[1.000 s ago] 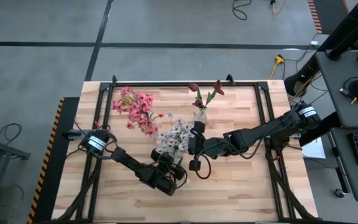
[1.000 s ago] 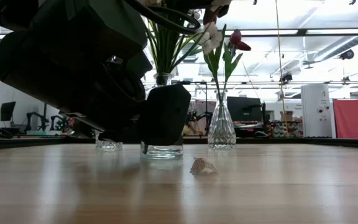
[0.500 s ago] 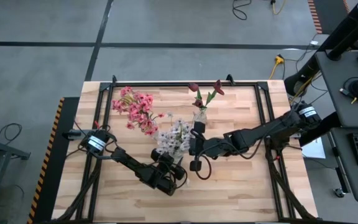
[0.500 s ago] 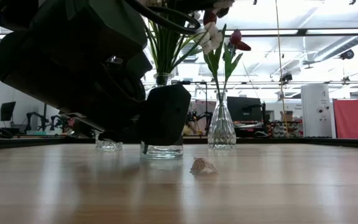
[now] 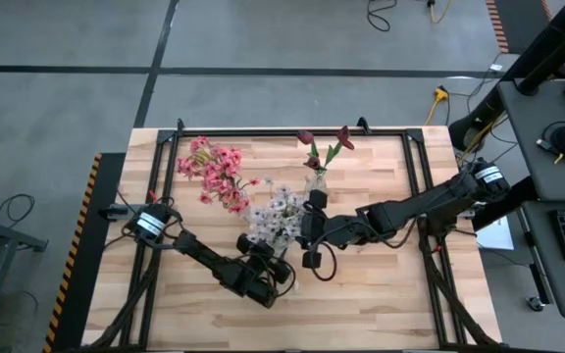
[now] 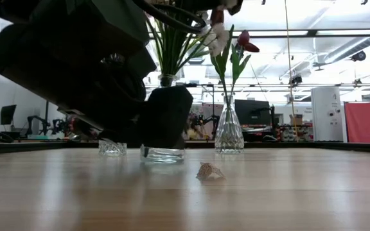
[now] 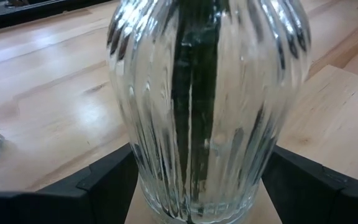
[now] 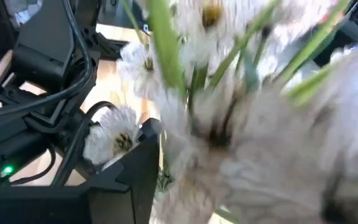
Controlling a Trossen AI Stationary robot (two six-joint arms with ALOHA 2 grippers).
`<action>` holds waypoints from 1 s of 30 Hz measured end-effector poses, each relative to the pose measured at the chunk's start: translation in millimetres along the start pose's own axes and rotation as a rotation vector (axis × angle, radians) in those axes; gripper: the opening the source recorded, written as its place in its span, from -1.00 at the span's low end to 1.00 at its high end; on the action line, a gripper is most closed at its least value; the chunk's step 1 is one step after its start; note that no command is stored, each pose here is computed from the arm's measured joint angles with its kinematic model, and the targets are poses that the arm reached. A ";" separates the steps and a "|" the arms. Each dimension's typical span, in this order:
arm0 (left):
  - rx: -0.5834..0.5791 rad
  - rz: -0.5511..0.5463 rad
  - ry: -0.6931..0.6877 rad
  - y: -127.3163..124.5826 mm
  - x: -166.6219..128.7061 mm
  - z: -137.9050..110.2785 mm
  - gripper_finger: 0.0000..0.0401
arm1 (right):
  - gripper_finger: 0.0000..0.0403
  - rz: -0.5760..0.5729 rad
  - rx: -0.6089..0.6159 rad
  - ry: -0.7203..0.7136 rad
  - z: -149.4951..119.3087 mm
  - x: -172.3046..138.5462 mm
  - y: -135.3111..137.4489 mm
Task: Sort flowers into vase by color
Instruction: Put the white flower into the top transparent vase
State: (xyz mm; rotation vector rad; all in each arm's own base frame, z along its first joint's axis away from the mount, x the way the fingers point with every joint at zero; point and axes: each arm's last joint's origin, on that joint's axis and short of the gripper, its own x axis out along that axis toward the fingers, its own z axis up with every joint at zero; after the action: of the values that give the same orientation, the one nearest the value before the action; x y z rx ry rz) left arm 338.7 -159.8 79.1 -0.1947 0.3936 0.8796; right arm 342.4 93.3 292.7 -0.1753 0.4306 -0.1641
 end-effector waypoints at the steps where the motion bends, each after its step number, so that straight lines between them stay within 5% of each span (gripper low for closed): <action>1: 0.008 0.002 0.002 0.8 -0.7 1.2 0.48 | -0.14 0.000 0.003 -0.003 1.4 -2.5 -1.3; 30: 0.049 0.001 0.040 3.7 -13.1 18.8 0.61 | -0.03 0.015 0.020 -0.081 20.7 -50.6 1.2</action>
State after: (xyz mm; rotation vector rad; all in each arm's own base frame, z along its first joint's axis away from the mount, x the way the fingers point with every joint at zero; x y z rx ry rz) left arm 333.1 -160.6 101.6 -0.1671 0.4522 0.8673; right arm 306.1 107.1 331.2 -0.1585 0.3497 -0.1457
